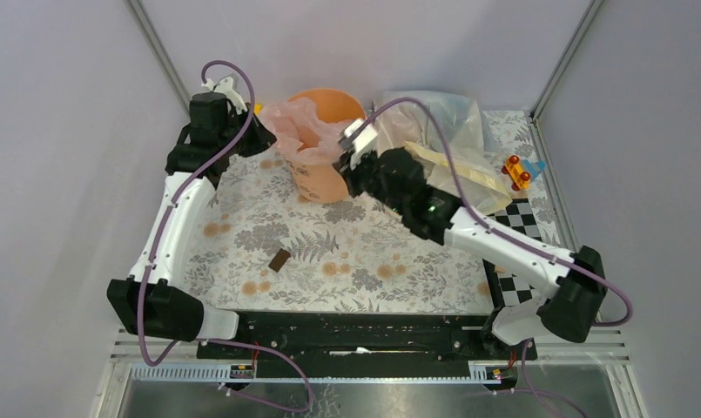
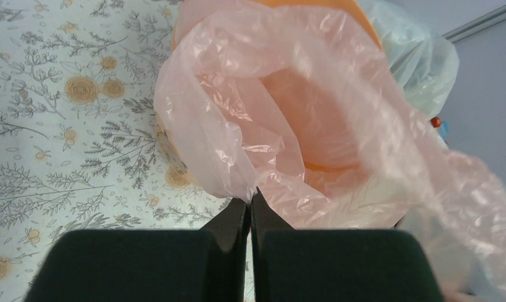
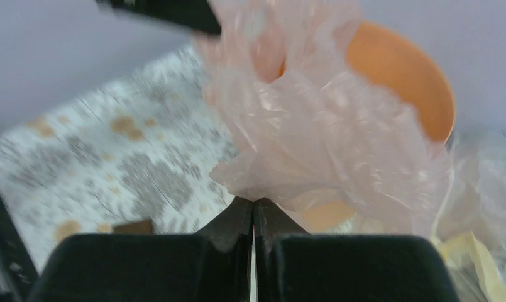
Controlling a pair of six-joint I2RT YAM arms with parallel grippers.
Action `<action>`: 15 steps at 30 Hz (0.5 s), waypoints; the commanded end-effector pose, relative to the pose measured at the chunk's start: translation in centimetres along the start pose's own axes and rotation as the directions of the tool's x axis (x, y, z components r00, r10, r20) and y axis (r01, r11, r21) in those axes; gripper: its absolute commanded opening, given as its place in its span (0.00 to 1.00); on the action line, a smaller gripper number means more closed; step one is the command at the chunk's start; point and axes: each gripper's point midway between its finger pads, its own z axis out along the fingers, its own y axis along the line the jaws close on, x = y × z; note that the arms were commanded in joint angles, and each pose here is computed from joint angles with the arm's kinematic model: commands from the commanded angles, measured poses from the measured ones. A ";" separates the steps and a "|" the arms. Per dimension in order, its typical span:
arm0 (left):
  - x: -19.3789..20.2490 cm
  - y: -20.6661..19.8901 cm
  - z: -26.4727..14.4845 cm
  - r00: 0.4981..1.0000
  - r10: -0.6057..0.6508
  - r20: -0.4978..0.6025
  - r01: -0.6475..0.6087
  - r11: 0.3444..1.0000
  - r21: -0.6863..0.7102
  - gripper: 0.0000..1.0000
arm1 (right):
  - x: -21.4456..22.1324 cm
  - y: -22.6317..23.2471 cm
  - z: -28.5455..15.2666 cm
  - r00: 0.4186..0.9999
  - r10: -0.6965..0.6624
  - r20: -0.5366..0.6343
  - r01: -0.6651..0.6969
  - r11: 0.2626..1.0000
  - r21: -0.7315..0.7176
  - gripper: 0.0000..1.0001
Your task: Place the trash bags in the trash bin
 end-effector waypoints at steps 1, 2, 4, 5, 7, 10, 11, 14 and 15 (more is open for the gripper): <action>0.1 1.3 0.5 0.999 0.031 0.007 -0.031 0.999 -0.041 0.00 | -6.7 -0.9 -2.0 0.961 0.260 0.090 -0.237 0.948 -0.212 0.00; 0.4 1.6 0.6 0.999 0.033 0.000 -0.033 0.998 -0.052 0.00 | -7.3 -1.6 -2.0 0.950 0.297 0.091 -0.270 0.935 -0.231 0.00; 0.7 2.0 0.5 0.999 0.039 -0.004 -0.039 0.997 -0.067 0.00 | -8.5 -3.2 -1.6 0.936 0.341 0.092 -0.311 0.920 -0.239 0.00; 0.8 2.1 0.4 0.999 0.039 -0.004 -0.039 0.997 -0.073 0.00 | -9.0 -3.8 -1.2 0.931 0.355 0.087 -0.327 0.915 -0.237 0.00; 1.0 2.3 0.1 0.999 0.045 0.000 -0.045 0.996 -0.081 0.00 | -10.0 -5.2 -0.3 0.914 0.398 0.074 -0.372 0.898 -0.237 0.00; 1.0 2.7 -0.5 0.998 0.057 0.004 -0.056 0.993 -0.101 0.00 | -10.6 -8.9 1.3 0.866 0.497 0.055 -0.480 0.858 -0.182 0.00; 1.0 2.9 -0.7 0.998 0.060 0.005 -0.059 0.993 -0.105 0.00 | -10.9 -10.3 1.7 0.853 0.518 0.060 -0.504 0.849 -0.160 0.00; 1.0 2.9 -1.3 0.998 0.067 0.004 -0.066 0.992 -0.105 0.00 | -10.1 -14.3 3.6 0.801 0.598 0.037 -0.595 0.801 -0.068 0.00; 1.0 2.9 -1.4 0.998 0.067 0.003 -0.067 0.993 -0.102 0.00 | -10.5 -15.6 4.1 0.783 0.620 0.040 -0.618 0.784 -0.053 0.00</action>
